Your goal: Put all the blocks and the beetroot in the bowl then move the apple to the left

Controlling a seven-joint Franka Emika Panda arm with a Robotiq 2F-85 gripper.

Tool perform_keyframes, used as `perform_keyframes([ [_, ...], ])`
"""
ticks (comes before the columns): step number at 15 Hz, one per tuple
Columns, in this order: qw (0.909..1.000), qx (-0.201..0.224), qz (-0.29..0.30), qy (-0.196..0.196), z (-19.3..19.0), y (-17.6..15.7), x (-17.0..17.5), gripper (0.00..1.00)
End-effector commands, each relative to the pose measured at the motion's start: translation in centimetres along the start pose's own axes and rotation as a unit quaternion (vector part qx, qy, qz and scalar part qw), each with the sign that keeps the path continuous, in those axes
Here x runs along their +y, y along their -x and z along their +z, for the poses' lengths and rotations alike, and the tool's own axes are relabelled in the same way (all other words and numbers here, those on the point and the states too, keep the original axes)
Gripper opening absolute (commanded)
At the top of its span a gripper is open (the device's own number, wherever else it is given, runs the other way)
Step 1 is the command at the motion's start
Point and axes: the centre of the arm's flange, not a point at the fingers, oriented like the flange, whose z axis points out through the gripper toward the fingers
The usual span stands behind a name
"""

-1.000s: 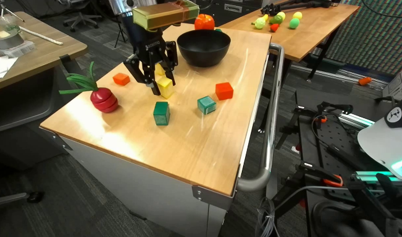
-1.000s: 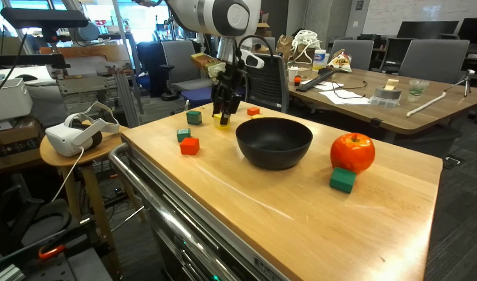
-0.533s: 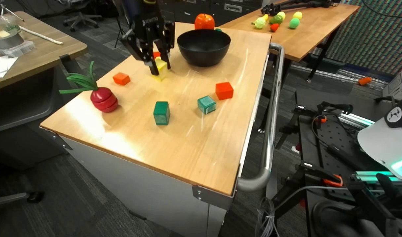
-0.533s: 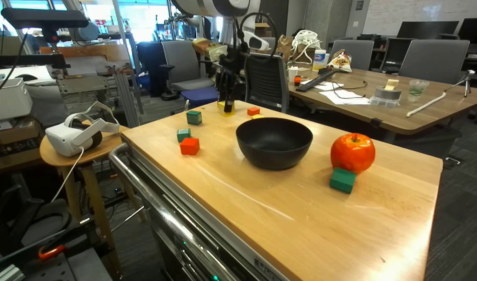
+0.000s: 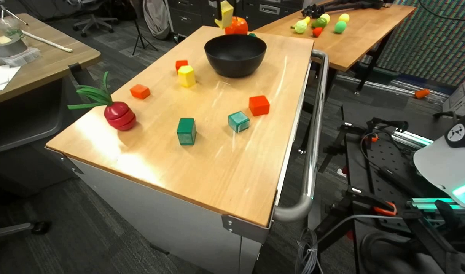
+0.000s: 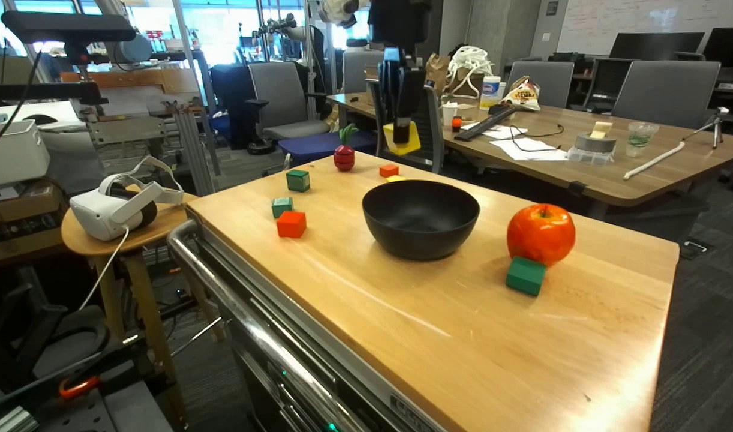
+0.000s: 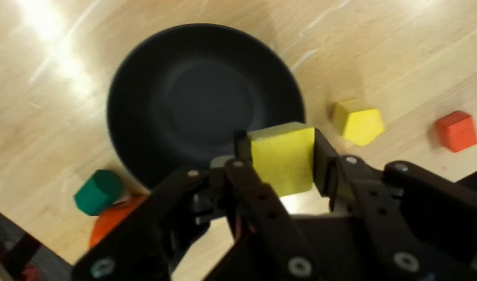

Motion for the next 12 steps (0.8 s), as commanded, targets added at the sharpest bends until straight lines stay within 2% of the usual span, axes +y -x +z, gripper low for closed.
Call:
perform_keyframes([
  [1,0.9976,-0.042,0.042,0.037,4.9,-1.3,1.1,0.13],
  [4,0.9963,-0.072,0.041,0.023,8.4,-1.9,-0.2,0.13],
  [5,0.9968,-0.060,0.049,0.018,8.8,-1.5,-0.5,0.63],
  [7,0.9980,-0.027,0.058,0.006,8.3,-0.9,-0.7,0.70],
  [10,0.9962,0.061,0.062,-0.001,4.1,0.7,-1.0,0.95],
  [11,0.9951,0.085,0.050,-0.011,2.7,1.5,-1.4,1.00],
  [12,0.9938,0.105,0.030,-0.023,1.3,2.5,-2.2,1.00],
])
